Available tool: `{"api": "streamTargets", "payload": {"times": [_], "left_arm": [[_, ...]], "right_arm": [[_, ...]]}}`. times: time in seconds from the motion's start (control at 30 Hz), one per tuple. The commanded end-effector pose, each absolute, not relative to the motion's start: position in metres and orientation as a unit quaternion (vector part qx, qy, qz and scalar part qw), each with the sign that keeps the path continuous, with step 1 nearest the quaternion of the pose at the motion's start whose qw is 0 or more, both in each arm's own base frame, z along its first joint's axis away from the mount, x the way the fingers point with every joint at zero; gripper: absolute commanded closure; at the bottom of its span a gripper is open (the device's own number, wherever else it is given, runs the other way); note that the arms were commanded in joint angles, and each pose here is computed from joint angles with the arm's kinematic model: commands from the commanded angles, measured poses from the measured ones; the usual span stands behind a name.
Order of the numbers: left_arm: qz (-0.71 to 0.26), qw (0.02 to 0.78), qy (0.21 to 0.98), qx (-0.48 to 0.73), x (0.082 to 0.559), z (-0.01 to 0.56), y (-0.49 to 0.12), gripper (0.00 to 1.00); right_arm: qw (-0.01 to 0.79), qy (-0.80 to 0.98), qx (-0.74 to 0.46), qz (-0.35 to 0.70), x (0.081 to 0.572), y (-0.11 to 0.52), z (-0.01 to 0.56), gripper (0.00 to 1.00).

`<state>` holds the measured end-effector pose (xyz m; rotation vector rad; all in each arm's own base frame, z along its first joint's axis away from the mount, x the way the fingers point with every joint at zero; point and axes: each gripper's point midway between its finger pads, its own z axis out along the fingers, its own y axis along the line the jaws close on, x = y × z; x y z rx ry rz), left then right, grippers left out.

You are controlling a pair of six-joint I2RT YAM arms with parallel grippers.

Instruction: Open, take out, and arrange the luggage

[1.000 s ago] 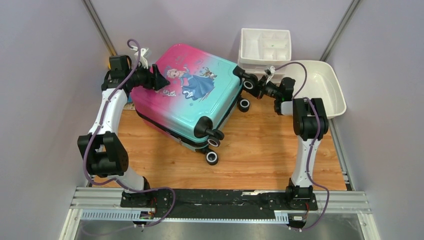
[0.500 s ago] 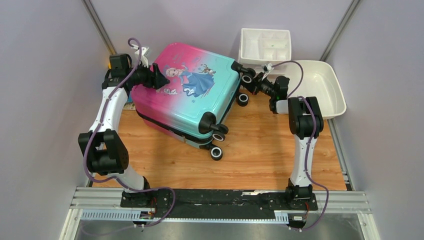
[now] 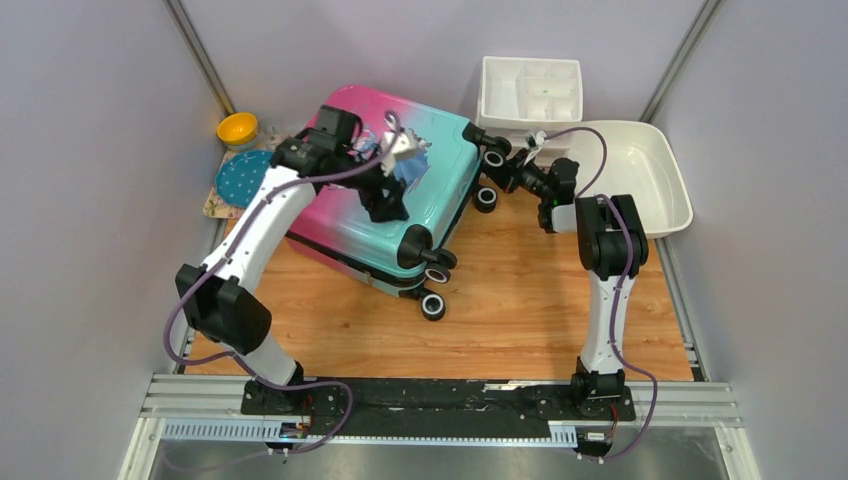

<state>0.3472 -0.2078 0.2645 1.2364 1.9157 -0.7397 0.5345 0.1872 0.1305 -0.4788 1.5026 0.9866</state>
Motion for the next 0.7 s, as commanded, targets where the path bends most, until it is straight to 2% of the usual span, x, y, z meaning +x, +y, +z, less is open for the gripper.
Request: {"api": "streamTargets", "payload": {"times": [0.0,0.07,0.2,0.4,0.6,0.67], "left_arm": [[-0.234,0.37,0.698,0.567,0.303,0.276,-0.244,0.16],[-0.205,0.396,0.687,0.574,0.31,0.277,-0.264,0.19],[-0.147,0.358,0.645,0.659,0.312,0.253,-0.303,0.23],[-0.093,0.361,0.605,0.704,0.342,0.245,-0.325,0.27],[-0.066,0.335,0.51,0.79,0.326,0.207,-0.338,0.26],[-0.066,0.319,0.503,0.8,0.322,0.19,-0.338,0.26]], "right_arm": [[0.623,0.587,-0.274,0.438,0.514,0.218,0.184,1.0],[0.624,0.587,-0.276,0.436,0.514,0.218,0.184,1.0],[0.623,0.588,-0.278,0.435,0.514,0.219,0.186,1.0],[0.621,0.587,-0.282,0.436,0.511,0.22,0.188,1.0],[0.619,0.59,-0.282,0.435,0.512,0.221,0.186,1.0],[0.619,0.59,-0.283,0.434,0.511,0.221,0.186,1.0]]}}
